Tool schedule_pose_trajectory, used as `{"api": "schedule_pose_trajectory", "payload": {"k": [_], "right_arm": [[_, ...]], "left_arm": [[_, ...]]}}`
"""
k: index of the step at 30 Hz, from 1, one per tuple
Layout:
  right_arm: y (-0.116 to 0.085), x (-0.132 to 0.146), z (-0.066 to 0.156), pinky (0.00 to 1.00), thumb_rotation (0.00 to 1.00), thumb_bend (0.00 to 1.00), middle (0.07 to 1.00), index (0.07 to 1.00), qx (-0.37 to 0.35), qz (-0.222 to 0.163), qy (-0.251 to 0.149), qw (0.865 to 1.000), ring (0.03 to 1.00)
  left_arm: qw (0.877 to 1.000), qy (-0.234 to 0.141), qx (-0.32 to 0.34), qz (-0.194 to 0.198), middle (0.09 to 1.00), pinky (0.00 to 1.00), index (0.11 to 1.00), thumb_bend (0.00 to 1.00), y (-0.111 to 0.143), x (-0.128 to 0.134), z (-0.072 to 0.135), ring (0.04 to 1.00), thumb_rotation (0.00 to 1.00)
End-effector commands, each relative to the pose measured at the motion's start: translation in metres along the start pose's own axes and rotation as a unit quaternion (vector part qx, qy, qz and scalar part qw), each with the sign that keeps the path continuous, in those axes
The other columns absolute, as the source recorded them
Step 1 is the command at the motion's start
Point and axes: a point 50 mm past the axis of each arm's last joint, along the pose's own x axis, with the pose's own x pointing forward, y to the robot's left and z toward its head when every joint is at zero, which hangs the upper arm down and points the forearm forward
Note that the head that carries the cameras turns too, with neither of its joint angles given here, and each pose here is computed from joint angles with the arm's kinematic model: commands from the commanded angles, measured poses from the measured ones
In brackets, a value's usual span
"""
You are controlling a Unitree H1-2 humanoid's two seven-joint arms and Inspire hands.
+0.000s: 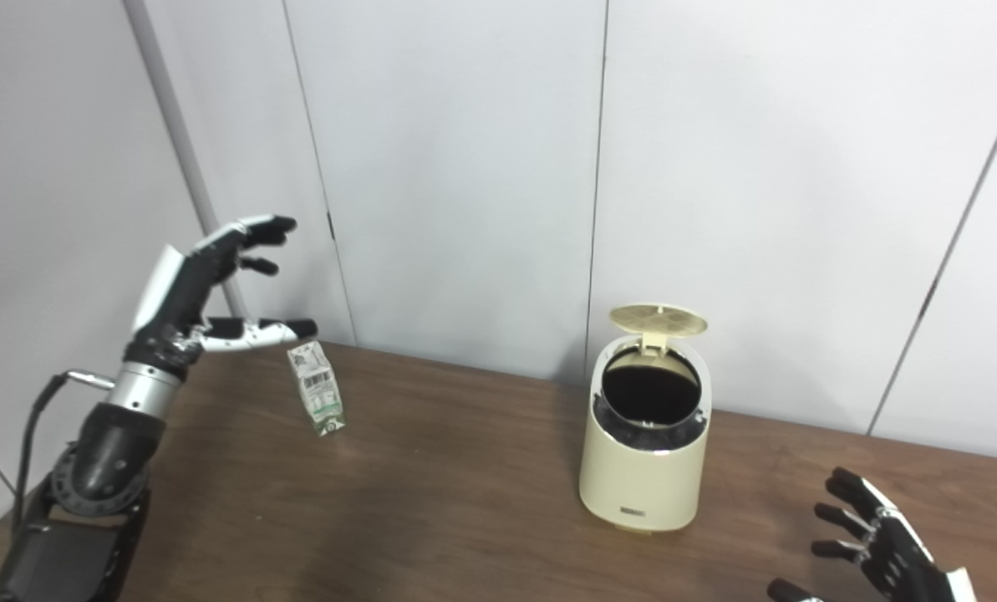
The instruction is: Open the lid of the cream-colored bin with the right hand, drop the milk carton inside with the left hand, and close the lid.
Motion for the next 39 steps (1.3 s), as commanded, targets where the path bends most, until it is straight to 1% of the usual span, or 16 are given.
{"api": "schedule_pose_trajectory", "payload": {"k": [1,5,8,11,12,14,15,17,21,23,26,29,31,32,35,39], "right_arm": [[-0.005,0.012,0.017,0.56,0.23,0.84,0.822,0.805,-0.002,-0.003,-0.054,0.999,0.744],[-0.006,0.012,0.016,0.53,0.23,0.84,0.808,0.789,0.002,-0.003,-0.056,0.998,0.725],[-0.007,0.012,0.015,0.52,0.24,0.85,0.800,0.779,0.004,-0.003,-0.055,0.998,0.712],[-0.007,0.012,0.014,0.51,0.25,0.86,0.796,0.774,0.003,-0.003,-0.055,0.998,0.706],[-0.008,0.012,0.014,0.51,0.25,0.86,0.794,0.774,0.002,-0.004,-0.056,0.998,0.703],[-0.008,0.012,0.015,0.50,0.26,0.86,0.790,0.775,0.001,-0.005,-0.057,0.998,0.695],[-0.008,0.011,0.015,0.50,0.26,0.86,0.789,0.774,0.001,-0.005,-0.057,0.998,0.691],[-0.009,0.011,0.016,0.49,0.26,0.87,0.778,0.766,0.004,-0.007,-0.056,0.998,0.678],[-0.010,0.012,0.016,0.49,0.27,0.88,0.774,0.762,0.000,-0.007,-0.056,0.998,0.673],[-0.010,0.012,0.016,0.48,0.27,0.88,0.776,0.760,-0.005,-0.010,-0.056,0.998,0.672],[-0.010,0.013,0.016,0.48,0.26,0.87,0.776,0.757,-0.001,-0.010,-0.054,0.999,0.675],[-0.010,0.013,0.017,0.48,0.25,0.87,0.774,0.754,0.003,-0.010,-0.050,0.999,0.673],[-0.009,0.012,0.017,0.48,0.25,0.86,0.770,0.754,0.001,-0.014,-0.047,0.999,0.664],[-0.009,0.011,0.017,0.48,0.25,0.85,0.771,0.757,0.000,-0.015,-0.047,0.999,0.663],[-0.010,0.011,0.018,0.48,0.24,0.82,0.773,0.763,0.001,-0.017,-0.049,0.999,0.667],[-0.011,0.008,0.019,0.49,0.24,0.83,0.768,0.757,0.001,-0.016,-0.050,0.999,0.663]], "left_arm": [[0.997,-0.019,0.067,0.038,0.805,0.60,0.811,0.94,0.029,0.024,0.012,0.762,0.17],[0.995,0.018,0.092,0.034,0.801,0.63,0.823,1.00,0.030,0.030,0.005,0.771,0.21],[0.995,0.037,0.086,0.035,0.811,0.63,0.836,1.00,0.029,0.031,-0.003,0.789,0.21],[0.998,0.038,0.042,0.033,0.816,0.64,0.847,0.99,0.024,0.030,-0.014,0.789,0.18],[0.998,0.035,0.025,0.034,0.812,0.63,0.846,1.00,0.022,0.028,-0.019,0.779,0.17],[0.999,0.033,0.002,0.040,0.795,0.60,0.831,1.00,0.017,0.026,-0.028,0.752,0.18],[0.998,0.036,-0.005,0.043,0.791,0.60,0.826,1.00,0.013,0.024,-0.033,0.746,0.18],[0.998,0.042,-0.011,0.045,0.798,0.62,0.838,1.00,0.006,0.019,-0.040,0.753,0.19],[0.997,0.056,-0.026,0.045,0.813,0.65,0.859,1.00,-0.004,0.015,-0.051,0.777,0.26],[0.997,0.060,-0.041,0.041,0.836,0.65,0.874,1.00,-0.010,0.013,-0.057,0.792,0.24],[0.996,0.063,-0.046,0.030,0.840,0.63,0.886,1.00,-0.021,0.008,-0.068,0.792,0.24],[0.995,0.081,-0.057,0.029,0.836,0.65,0.885,1.00,-0.033,0.002,-0.076,0.786,0.28],[0.988,0.114,-0.095,0.041,0.826,0.68,0.867,1.00,-0.039,0.000,-0.081,0.778,0.28],[0.986,0.121,-0.107,0.049,0.809,0.71,0.848,1.00,-0.041,-0.001,-0.083,0.768,0.28],[0.983,0.131,-0.112,0.057,0.781,0.71,0.827,0.95,-0.047,-0.003,-0.087,0.735,0.29],[0.982,0.144,-0.110,0.056,0.790,0.76,0.849,0.97,-0.054,-0.008,-0.091,0.753,0.32]]}}
